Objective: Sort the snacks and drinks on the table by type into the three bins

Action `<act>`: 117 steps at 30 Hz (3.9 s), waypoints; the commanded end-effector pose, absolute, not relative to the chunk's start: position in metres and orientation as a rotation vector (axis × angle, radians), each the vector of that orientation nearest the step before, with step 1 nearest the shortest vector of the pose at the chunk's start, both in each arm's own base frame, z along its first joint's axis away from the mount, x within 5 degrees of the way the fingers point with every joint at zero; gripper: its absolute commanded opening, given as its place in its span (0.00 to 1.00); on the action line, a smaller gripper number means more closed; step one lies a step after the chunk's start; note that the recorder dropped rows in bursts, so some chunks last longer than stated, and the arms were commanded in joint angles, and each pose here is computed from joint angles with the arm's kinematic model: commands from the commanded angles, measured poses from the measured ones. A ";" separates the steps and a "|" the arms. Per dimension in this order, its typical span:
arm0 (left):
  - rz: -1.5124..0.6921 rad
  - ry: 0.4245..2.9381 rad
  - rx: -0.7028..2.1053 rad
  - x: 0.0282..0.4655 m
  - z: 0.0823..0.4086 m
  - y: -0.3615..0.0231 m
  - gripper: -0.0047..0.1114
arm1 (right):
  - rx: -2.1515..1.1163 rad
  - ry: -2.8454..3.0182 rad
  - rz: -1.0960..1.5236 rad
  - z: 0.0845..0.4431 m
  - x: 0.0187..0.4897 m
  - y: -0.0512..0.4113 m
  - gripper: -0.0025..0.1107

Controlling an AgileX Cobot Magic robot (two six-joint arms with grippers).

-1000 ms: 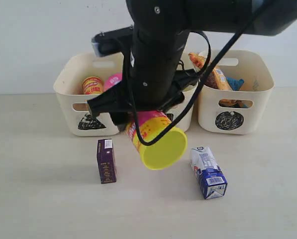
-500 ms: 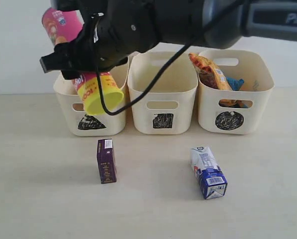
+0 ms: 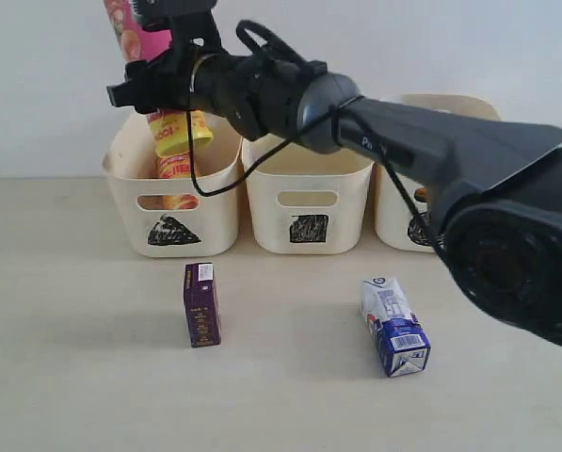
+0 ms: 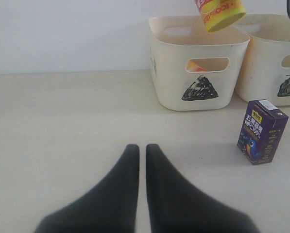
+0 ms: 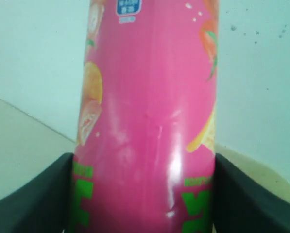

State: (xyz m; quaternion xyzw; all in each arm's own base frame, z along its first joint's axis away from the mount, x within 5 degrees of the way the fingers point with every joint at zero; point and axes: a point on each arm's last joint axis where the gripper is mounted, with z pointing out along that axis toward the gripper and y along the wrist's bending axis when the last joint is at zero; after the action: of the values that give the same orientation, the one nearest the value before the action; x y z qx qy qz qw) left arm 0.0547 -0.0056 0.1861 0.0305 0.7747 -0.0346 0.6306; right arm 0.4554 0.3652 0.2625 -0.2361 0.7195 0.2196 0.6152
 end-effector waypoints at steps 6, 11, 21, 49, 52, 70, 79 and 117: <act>-0.084 1.761 0.060 0.055 0.188 -0.005 0.07 | -0.553 1.547 0.491 0.203 0.489 0.364 0.32; -0.084 1.761 0.060 0.055 0.188 -0.005 0.07 | -0.573 1.638 0.445 0.193 0.489 0.362 0.76; -0.084 1.761 0.060 0.055 0.188 -0.005 0.07 | -0.629 1.836 0.370 0.256 0.456 0.365 0.76; -0.084 1.761 0.060 0.055 0.188 -0.005 0.07 | -0.893 2.517 0.382 0.288 0.360 0.362 0.04; -0.084 1.761 0.060 0.055 0.188 -0.005 0.07 | -0.876 2.537 0.413 0.285 0.359 0.364 0.11; -0.084 1.761 0.060 0.055 0.188 -0.005 0.07 | -0.858 2.688 0.309 0.242 0.350 0.366 0.74; -0.084 1.761 0.060 0.055 0.188 -0.005 0.07 | -0.875 2.795 0.231 0.205 0.347 0.363 0.74; -0.084 1.761 0.060 0.055 0.188 -0.005 0.07 | -1.042 2.634 -0.051 0.301 0.267 0.269 0.02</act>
State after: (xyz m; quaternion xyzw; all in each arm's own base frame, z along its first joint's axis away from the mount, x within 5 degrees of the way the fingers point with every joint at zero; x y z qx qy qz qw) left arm 0.0547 -0.0056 0.1861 0.0305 0.7747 -0.0346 0.6306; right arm 0.2789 0.3000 0.2872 -0.3605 0.9215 0.0103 0.1443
